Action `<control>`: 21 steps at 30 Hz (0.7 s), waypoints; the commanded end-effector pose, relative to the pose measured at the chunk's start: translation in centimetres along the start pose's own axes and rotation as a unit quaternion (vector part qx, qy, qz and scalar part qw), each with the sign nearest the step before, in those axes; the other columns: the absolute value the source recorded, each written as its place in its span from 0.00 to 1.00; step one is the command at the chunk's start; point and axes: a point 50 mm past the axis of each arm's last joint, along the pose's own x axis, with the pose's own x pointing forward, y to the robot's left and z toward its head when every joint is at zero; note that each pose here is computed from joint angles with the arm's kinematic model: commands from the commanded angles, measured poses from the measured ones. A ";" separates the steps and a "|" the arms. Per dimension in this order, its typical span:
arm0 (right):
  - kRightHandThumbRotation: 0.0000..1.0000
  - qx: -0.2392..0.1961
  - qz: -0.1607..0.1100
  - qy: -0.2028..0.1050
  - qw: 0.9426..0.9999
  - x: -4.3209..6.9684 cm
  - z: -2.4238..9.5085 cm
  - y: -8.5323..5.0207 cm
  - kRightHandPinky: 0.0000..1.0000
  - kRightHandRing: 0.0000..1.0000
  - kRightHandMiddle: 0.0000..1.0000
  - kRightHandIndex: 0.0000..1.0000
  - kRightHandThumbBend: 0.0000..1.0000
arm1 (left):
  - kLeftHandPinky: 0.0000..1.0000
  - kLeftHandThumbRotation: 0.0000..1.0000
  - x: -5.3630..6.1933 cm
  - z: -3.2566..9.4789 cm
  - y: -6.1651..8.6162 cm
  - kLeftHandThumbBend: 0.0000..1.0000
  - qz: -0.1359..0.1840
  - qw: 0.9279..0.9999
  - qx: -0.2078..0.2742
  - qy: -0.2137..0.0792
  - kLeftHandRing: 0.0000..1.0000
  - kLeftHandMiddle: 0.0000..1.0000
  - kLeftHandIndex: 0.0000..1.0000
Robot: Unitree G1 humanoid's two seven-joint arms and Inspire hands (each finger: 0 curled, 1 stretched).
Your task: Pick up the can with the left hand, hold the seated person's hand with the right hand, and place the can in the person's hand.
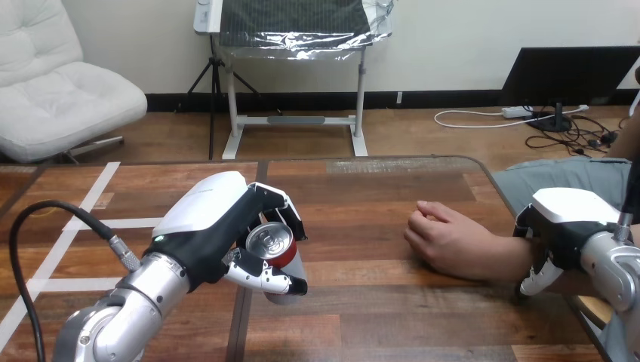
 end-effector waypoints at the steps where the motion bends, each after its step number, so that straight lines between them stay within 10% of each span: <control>1: 0.00 0.019 -0.016 -0.021 0.999 0.5 1.1 -0.9 0.30 0.38 0.46 0.54 0.74 | 0.35 0.00 0.4 1.1 2.6 0.62 0.047 0.998 0.019 -0.032 0.40 0.46 0.50; 21: 0.00 0.036 -0.020 -0.012 0.999 0.3 0.7 -1.0 0.31 0.36 0.44 0.52 0.76 | 0.34 0.00 0.5 1.0 2.5 0.62 0.043 0.999 0.020 -0.025 0.39 0.46 0.50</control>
